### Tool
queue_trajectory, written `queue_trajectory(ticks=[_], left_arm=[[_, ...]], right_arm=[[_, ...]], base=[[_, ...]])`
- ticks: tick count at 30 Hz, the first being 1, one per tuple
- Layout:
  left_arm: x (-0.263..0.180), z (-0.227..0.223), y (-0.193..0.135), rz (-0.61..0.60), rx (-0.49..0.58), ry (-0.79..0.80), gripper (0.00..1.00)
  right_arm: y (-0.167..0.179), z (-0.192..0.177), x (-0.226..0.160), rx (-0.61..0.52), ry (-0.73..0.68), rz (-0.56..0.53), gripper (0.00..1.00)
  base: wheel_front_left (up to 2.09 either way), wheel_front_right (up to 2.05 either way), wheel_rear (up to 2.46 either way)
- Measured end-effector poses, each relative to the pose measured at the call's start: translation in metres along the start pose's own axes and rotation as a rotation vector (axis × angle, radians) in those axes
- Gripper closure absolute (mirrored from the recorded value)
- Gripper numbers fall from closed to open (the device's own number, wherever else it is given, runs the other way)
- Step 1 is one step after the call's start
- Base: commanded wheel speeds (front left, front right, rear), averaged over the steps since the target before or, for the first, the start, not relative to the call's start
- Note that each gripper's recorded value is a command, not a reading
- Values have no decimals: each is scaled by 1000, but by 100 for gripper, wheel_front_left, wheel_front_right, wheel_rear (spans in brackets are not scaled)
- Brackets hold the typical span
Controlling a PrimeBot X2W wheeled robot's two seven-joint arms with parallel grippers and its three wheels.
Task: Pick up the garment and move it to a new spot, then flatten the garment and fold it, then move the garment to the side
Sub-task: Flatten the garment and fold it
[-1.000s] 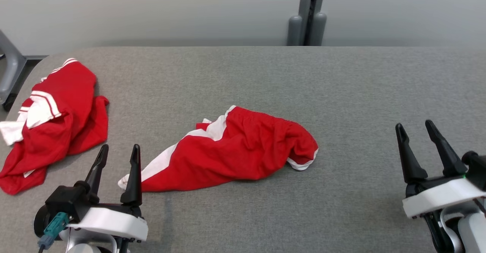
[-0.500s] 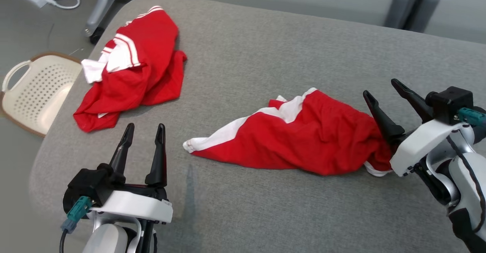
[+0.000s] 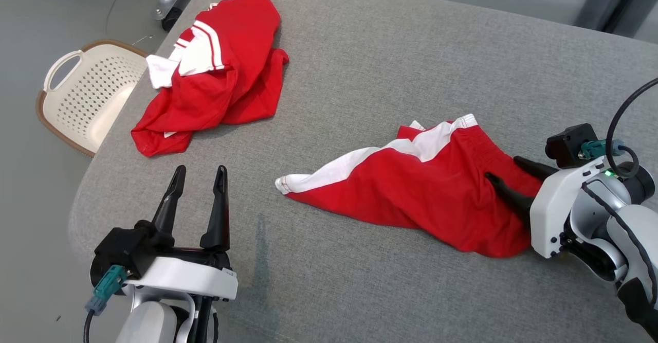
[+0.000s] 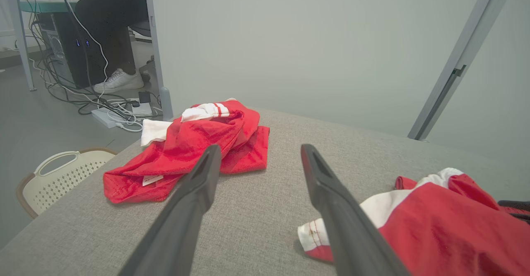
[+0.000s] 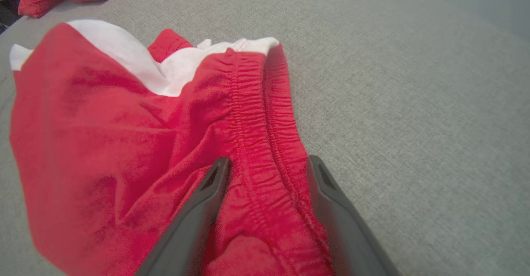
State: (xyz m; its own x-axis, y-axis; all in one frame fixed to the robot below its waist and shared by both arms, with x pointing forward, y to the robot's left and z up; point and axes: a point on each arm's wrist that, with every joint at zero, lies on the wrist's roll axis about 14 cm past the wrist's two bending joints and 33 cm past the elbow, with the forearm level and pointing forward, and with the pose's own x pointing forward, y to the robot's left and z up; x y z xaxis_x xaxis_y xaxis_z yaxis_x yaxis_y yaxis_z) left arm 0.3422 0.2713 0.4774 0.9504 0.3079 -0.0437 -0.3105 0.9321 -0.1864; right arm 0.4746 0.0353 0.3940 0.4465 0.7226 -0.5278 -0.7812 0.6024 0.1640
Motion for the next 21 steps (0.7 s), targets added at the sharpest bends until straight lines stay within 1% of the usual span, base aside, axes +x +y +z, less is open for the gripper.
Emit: queue_trajectory(ticks=[1,2,7,11,17,19,21], left_arm=[[1,0,0,-1,0,-1,0],[1,0,-1,-4,2,-3,0],[6,0,-9,-31,0,-9,0],[11,0,-19,-63,-4,-12,0],[20,-2,-39,-127,-1,-15,0],[23,-2,-46,-152,4,-15,0],[26,-3,-54,-178,5,-17,0]], right_arm=[[-1,-1,-1,1,4,0,73],[-1,-1,-3,1,6,2,100],[-1,13,-12,8,-59,1,100],[-7,33,-25,11,-157,-24,100],[-39,72,-69,5,-364,-137,100],[-49,72,-86,14,-401,-185,100],[-58,63,-104,30,-421,-234,100]], base=[[0,0,0],[0,0,0],[0,0,0],[0,0,0],[0,0,0],[0,0,0],[0,0,0]])
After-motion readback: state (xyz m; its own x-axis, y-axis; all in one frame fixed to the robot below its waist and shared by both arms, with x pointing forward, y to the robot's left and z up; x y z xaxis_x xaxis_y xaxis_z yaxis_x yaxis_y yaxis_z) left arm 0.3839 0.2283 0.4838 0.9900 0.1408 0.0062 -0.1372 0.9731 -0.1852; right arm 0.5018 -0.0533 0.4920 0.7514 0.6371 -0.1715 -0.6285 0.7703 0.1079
